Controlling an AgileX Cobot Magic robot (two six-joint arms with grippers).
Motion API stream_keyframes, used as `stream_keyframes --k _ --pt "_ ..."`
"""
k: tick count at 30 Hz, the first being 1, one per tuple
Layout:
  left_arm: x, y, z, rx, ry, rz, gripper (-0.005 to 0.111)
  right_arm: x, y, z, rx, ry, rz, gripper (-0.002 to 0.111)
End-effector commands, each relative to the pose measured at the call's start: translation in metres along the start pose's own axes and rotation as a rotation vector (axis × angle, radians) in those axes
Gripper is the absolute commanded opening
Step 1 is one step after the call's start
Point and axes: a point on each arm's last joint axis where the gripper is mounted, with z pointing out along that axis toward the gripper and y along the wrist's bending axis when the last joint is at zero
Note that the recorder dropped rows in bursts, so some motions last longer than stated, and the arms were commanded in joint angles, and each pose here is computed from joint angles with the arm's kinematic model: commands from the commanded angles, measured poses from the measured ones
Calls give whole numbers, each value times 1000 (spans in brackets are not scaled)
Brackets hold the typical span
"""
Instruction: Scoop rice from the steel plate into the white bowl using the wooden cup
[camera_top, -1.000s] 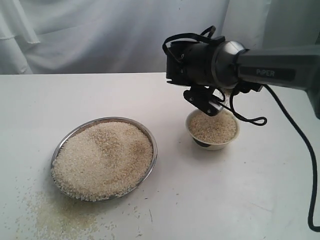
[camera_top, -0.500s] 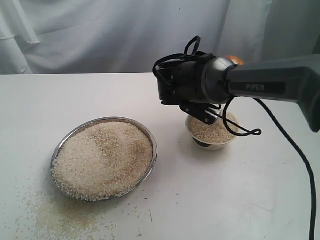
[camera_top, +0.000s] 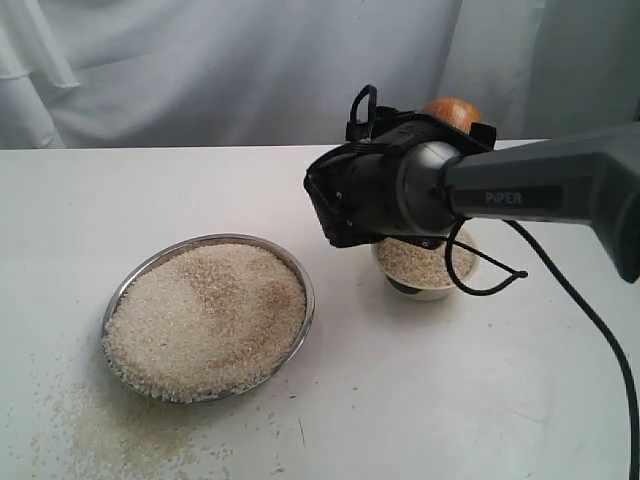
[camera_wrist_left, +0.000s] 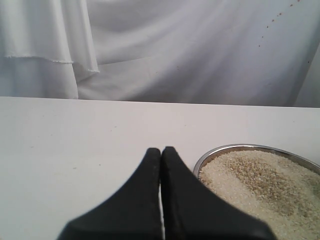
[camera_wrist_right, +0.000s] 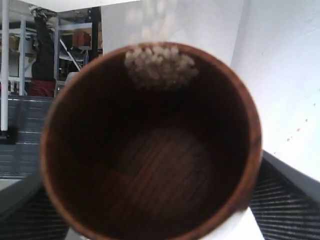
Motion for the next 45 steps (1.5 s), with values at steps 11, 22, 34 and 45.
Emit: stream_keyframes --k 11,22,34,45 --pt "1 0 0 4 -5 1 0 -3 -10 -24 111 124 -91 0" --pt "1 0 0 4 -5 1 0 -5 -70 -93 495 -14 -188 0" --pt "1 0 0 4 -5 1 0 -31 -99 -98 601 -116 -151 0" --pt "1 0 0 4 -5 1 0 -51 -105 -111 672 -298 -66 0"
